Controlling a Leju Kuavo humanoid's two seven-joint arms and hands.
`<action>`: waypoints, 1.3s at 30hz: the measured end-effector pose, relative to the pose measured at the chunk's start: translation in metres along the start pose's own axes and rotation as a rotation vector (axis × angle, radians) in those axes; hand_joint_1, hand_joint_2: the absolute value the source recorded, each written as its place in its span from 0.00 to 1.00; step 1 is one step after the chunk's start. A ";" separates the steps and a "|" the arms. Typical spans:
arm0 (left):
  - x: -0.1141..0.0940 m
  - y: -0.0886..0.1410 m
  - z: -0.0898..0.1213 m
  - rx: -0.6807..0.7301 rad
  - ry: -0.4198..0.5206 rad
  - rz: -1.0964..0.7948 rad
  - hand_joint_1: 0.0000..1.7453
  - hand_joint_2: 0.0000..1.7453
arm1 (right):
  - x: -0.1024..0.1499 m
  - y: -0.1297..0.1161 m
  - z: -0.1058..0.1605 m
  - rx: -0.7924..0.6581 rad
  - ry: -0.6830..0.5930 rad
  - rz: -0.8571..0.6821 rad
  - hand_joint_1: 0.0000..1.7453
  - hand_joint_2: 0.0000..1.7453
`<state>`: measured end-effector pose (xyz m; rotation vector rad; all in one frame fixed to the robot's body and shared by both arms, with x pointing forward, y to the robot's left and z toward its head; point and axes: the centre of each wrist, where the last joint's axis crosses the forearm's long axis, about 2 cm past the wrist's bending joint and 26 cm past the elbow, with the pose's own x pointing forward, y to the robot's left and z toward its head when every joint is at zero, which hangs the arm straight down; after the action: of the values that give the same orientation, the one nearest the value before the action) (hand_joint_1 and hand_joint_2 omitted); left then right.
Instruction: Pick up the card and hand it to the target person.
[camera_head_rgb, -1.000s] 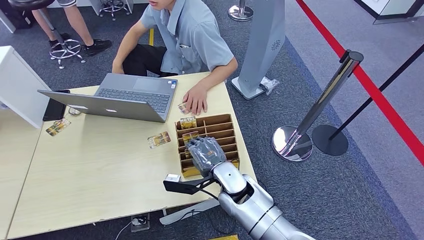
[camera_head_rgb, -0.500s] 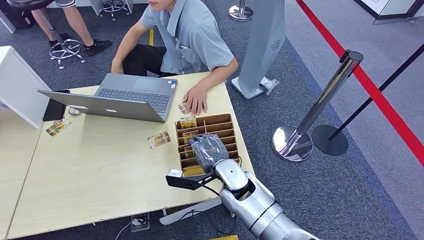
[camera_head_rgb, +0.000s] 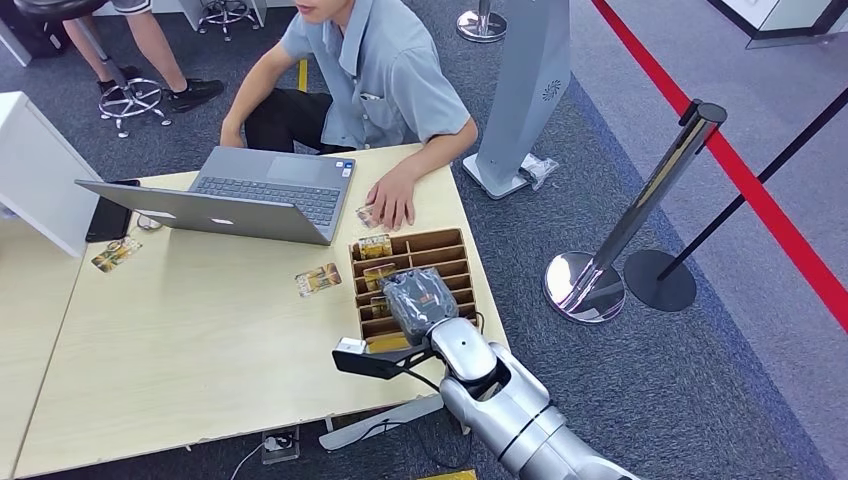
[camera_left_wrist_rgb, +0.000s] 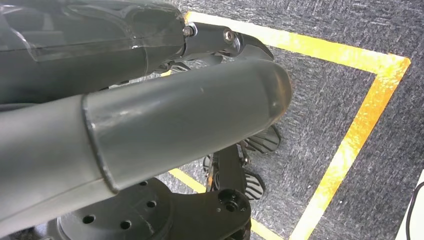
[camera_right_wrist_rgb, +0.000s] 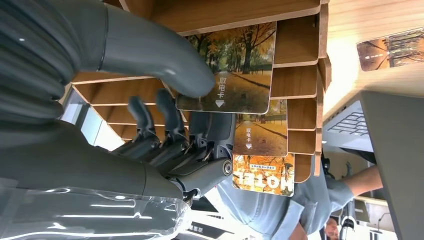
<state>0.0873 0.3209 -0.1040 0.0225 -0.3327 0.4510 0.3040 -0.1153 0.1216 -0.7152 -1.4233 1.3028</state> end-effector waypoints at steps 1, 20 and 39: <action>0.000 0.000 0.000 0.000 0.000 0.000 0.00 0.00 | 0.000 0.000 0.000 -0.002 0.000 0.001 1.00 1.00; 0.000 0.001 0.000 -0.009 -0.009 -0.011 0.00 0.00 | -0.018 -0.062 -0.003 -0.266 0.029 0.016 1.00 1.00; 0.003 0.006 0.000 -0.058 -0.014 -0.130 0.00 0.00 | -0.051 -0.212 -0.058 -0.638 0.147 0.089 1.00 1.00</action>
<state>0.0873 0.3273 -0.1036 -0.0089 -0.3553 0.3122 0.4172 -0.1920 0.3009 -1.2776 -1.7102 0.8251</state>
